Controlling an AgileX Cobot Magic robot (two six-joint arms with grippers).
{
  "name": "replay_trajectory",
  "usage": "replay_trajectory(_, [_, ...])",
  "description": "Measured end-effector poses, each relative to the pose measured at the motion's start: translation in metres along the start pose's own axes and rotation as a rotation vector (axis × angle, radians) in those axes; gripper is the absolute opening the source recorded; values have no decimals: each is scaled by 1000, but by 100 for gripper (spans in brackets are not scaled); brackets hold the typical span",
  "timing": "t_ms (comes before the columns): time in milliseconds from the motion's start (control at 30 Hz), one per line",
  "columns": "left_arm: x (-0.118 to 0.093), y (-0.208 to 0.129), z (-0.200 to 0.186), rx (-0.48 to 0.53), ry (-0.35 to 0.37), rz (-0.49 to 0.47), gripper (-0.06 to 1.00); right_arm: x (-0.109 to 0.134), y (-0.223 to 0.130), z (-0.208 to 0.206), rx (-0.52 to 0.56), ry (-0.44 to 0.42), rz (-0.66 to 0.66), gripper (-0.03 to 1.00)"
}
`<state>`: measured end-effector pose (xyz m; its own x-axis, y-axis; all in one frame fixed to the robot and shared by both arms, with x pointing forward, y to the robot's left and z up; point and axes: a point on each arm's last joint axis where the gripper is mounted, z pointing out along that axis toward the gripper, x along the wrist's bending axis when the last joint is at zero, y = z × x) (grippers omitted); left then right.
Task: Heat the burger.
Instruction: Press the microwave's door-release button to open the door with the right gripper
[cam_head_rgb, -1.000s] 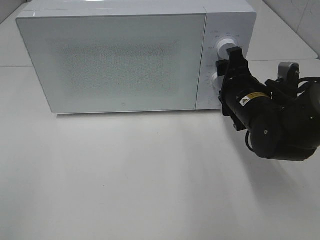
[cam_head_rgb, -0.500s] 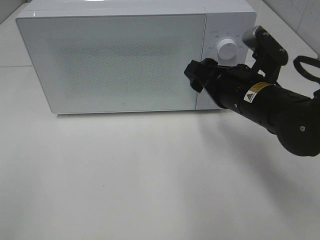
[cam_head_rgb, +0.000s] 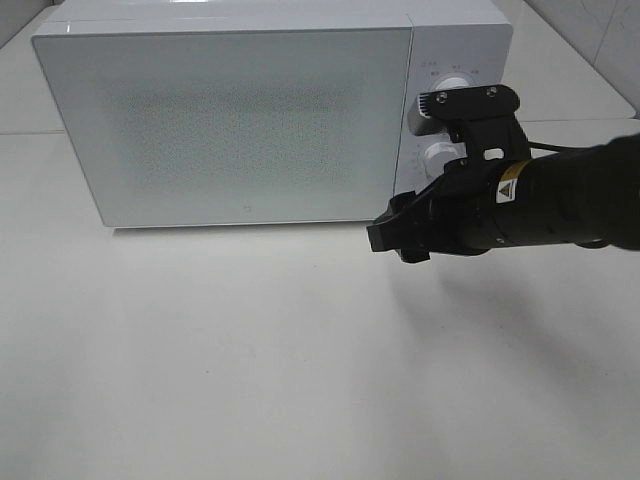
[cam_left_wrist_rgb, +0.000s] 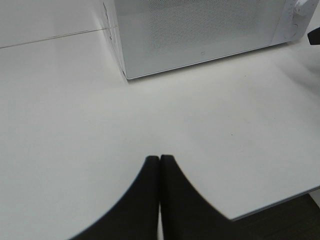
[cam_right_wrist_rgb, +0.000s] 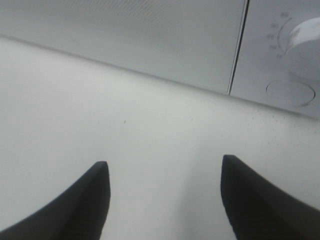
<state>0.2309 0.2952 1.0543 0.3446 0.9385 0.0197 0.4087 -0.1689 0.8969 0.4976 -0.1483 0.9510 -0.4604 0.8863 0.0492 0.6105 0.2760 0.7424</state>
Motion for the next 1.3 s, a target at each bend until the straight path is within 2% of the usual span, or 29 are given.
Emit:
replay_trajectory(67, [0,0,0,0,0,0,0,0,1,0,38,-1,-11,60])
replay_trajectory(133, [0,0,0,0,0,0,0,1,7,-2,170,-1,-53,60])
replay_trajectory(167, [0,0,0,0,0,0,0,1,7,-2,170,-1,-53,60])
replay_trajectory(200, [0,0,0,0,0,0,0,2,11,-5,256,0,-62,59])
replay_trajectory(233, [0,0,0,0,0,0,0,2,11,-5,256,0,-62,59])
replay_trajectory(267, [0,0,0,0,0,0,0,2,15,-8,316,1,-73,59])
replay_trajectory(367, [0,0,0,0,0,0,0,3,25,-13,367,1,-75,59])
replay_trajectory(700, [0,0,0,0,0,0,0,-2,51,-24,415,-32,-73,59])
replay_trajectory(733, [0,0,0,0,0,0,0,-13,54,-26,428,-64,-22,59])
replay_trajectory(800, [0,0,0,0,0,0,0,-21,55,-27,436,-85,18,59])
replay_trajectory(833, [0,0,0,0,0,0,0,-39,54,-30,454,-130,94,59])
replay_trajectory(867, [0,0,0,0,0,0,0,-39,54,-30,454,-130,94,59])
replay_trajectory(900, [0,0,0,0,0,0,0,-57,51,-33,482,-174,167,59])
replay_trajectory(967, [0,0,0,0,0,0,0,-66,48,-36,504,-198,199,59])
replay_trajectory(1000, [0,0,0,0,0,0,0,-80,44,-40,542,-236,262,59])
replay_trajectory(1067, [0,0,0,0,0,0,0,-87,40,-45,581,-265,313,59])
replay_trajectory(1167, [0,0,0,0,0,0,0,-92,40,-56,584,-307,347,59])
replay_trajectory(1233, [0,0,0,0,0,0,0,-92,40,-60,571,-318,354,59])
replay_trajectory(1300, [0,0,0,0,0,0,0,-88,41,-91,504,-355,353,59])
